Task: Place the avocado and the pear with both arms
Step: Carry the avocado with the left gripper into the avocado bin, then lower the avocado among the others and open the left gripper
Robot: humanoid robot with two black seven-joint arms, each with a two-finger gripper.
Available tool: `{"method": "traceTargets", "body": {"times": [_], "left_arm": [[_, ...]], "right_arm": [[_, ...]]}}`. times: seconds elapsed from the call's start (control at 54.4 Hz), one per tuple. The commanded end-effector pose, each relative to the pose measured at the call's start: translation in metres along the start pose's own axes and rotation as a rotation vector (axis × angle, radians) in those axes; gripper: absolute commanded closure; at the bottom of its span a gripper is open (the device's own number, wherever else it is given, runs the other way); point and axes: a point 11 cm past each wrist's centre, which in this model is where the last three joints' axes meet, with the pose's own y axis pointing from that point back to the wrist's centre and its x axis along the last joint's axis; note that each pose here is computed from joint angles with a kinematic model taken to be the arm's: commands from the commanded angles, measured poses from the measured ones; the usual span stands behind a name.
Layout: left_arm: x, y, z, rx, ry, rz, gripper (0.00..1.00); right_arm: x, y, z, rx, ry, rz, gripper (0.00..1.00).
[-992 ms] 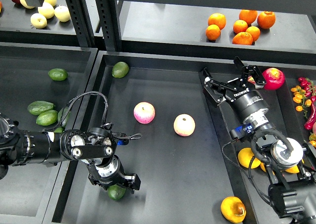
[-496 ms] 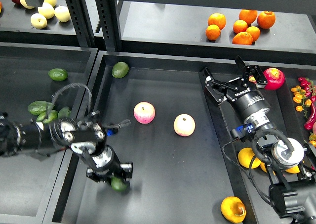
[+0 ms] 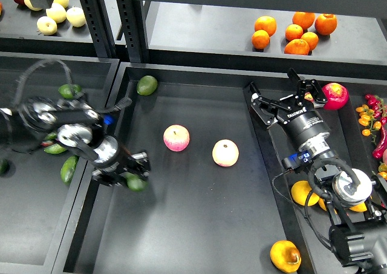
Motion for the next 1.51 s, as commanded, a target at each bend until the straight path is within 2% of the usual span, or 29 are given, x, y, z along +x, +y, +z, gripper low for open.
{"method": "traceTargets", "body": {"times": [0.0,0.349,0.625,0.955,1.488], "left_arm": [[0.018,0.014,-0.029,-0.006,0.102,0.025,0.93],[0.050,0.044,-0.105,0.029,0.272,0.111,0.92],[0.054,0.058,-0.172,0.045,0.425,0.146,0.91],[0.037,0.033,-0.196,0.024,0.511,0.106,0.91],[0.026,0.014,-0.212,0.049,0.547,0.088,0.88]], "right_arm": [[0.000,0.000,0.000,0.000,0.000,0.000,0.00],[0.000,0.000,0.000,-0.001,-0.002,0.000,0.00],[0.002,0.002,0.000,0.002,-0.005,0.005,0.00],[0.000,0.002,0.000,0.001,-0.003,-0.003,0.00],[-0.002,0.002,-0.003,0.012,-0.004,-0.007,0.00]]}}
